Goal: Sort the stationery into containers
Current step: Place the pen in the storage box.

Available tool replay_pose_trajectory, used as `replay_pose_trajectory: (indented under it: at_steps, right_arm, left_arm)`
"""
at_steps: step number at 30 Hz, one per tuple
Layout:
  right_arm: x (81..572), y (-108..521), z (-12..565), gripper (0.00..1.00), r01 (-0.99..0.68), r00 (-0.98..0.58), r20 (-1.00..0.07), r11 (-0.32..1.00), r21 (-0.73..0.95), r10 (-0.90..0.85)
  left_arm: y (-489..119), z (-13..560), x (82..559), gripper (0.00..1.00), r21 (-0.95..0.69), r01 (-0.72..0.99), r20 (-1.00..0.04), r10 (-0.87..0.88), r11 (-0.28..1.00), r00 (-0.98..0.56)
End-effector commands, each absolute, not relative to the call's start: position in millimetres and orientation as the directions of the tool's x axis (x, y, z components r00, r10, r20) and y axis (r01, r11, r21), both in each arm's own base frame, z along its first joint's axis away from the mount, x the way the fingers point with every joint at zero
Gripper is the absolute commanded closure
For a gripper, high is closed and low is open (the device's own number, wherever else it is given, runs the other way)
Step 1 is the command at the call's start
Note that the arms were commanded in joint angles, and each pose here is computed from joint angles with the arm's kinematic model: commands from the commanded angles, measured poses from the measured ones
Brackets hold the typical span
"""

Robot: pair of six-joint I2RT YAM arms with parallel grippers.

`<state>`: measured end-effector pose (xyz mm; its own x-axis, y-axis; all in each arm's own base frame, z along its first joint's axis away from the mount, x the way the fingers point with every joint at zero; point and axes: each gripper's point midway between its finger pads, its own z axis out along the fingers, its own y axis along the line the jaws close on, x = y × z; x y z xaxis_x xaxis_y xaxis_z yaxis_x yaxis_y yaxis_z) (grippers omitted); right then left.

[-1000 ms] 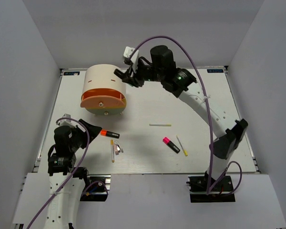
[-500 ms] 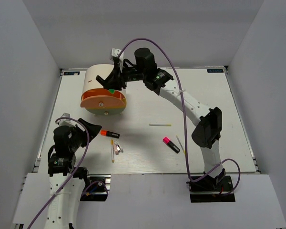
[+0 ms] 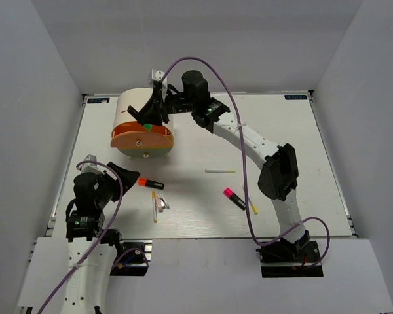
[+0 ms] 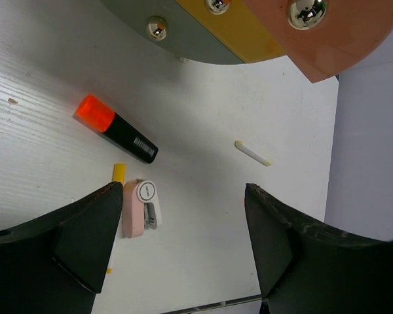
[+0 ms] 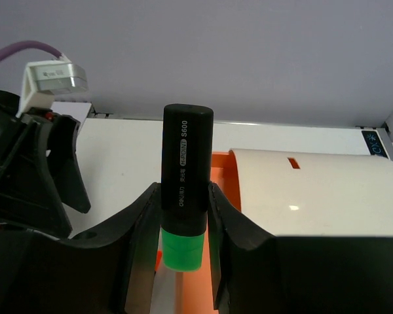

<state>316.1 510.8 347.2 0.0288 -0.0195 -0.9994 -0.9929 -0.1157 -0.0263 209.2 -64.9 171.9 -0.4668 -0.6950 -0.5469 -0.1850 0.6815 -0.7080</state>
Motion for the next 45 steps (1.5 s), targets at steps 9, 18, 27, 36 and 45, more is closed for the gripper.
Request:
replay_pose_trajectory:
  at_steps: [9,18,27,36,45]
  right_arm:
    - [336.1,521.7,330.4,1.0,-0.994,0.077,-0.997,-0.079,-0.077,-0.002]
    - [338.2,521.8,314.1,0.85,-0.993,0.087,-0.996,-0.081,-0.084,-0.033]
    - [339.4,520.3,310.9,0.52,-0.992,0.105,-0.993,-0.077,-0.102,-0.048]
    - [339.7,512.8,328.8,0.44,-0.988,0.144,-0.989,-0.055,-0.141,-0.039]
    - [352.8,463.2,393.1,0.77,-0.974,0.191,-0.982,0.126,-0.19,-0.006]
  left_arm:
    - [-69.0,170.9,207.2,0.16,-0.716,-0.171,-0.539,-0.692,0.677,-0.48]
    - [-68.9,168.8,209.8,0.16,-0.716,-0.171,-0.539,-0.692,0.677,-0.48]
    - [-68.9,167.2,214.3,0.16,-0.721,-0.174,-0.533,-0.698,0.67,-0.478]
    - [-67.9,154.2,218.3,0.16,-0.722,-0.247,-0.477,-0.723,0.647,-0.5]
    - [-64.4,123.8,221.3,0.31,-0.729,-0.423,-0.33,-0.818,0.538,-0.472]
